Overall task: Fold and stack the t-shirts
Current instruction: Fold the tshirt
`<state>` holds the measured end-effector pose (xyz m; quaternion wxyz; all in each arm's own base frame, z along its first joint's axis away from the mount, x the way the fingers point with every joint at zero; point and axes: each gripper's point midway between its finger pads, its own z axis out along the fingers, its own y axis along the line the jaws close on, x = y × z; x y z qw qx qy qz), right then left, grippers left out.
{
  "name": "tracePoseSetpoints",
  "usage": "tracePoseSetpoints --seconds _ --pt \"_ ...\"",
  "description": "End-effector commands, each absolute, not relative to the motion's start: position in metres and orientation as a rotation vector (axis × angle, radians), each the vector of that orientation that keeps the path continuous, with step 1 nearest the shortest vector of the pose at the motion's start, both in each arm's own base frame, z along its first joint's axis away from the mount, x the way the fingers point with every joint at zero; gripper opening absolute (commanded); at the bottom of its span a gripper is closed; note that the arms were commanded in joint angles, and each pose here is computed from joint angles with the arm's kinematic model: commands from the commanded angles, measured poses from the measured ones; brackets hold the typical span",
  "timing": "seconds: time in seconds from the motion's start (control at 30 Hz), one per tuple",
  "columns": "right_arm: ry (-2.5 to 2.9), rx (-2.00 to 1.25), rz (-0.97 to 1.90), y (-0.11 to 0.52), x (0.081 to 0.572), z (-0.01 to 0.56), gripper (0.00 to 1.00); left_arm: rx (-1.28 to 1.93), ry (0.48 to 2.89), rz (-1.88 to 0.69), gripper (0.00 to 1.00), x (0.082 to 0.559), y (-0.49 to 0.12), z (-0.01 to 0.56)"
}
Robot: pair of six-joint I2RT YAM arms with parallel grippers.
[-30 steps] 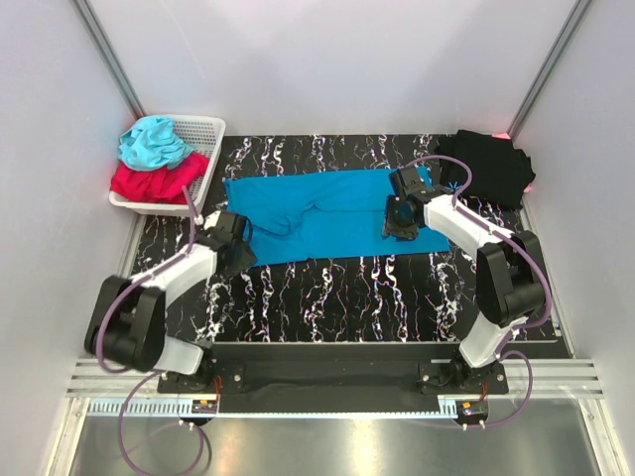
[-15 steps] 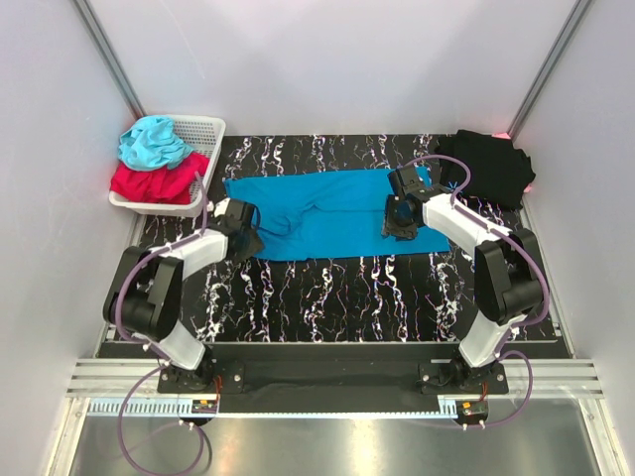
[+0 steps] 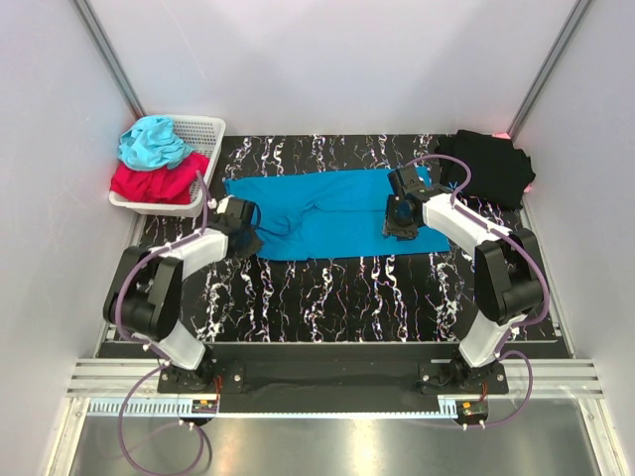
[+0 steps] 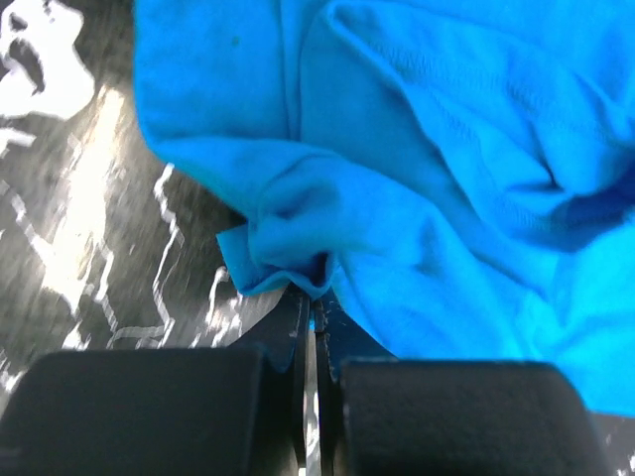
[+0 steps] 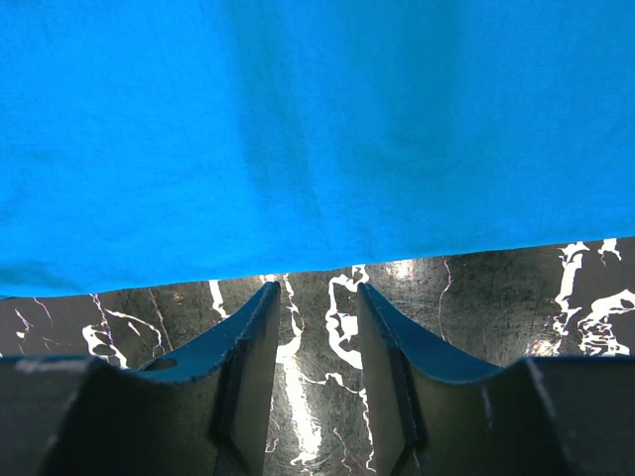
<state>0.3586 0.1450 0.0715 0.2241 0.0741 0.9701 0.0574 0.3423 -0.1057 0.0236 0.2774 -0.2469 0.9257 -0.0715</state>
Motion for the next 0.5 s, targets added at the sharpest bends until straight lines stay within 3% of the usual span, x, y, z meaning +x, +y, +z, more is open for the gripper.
tracePoseSetpoints --seconds 0.0,0.23,0.47 --pt "2.644 0.195 0.161 0.150 0.368 0.082 0.43 -0.639 2.438 -0.254 0.00 0.337 -0.110 0.054" --pt "2.646 0.205 0.164 0.151 0.366 0.082 0.43 -0.651 2.388 -0.296 0.00 0.312 -0.105 0.103" --pt "2.644 0.209 0.168 0.151 0.368 0.082 0.43 -0.626 2.444 -0.377 0.00 0.285 -0.115 0.104"
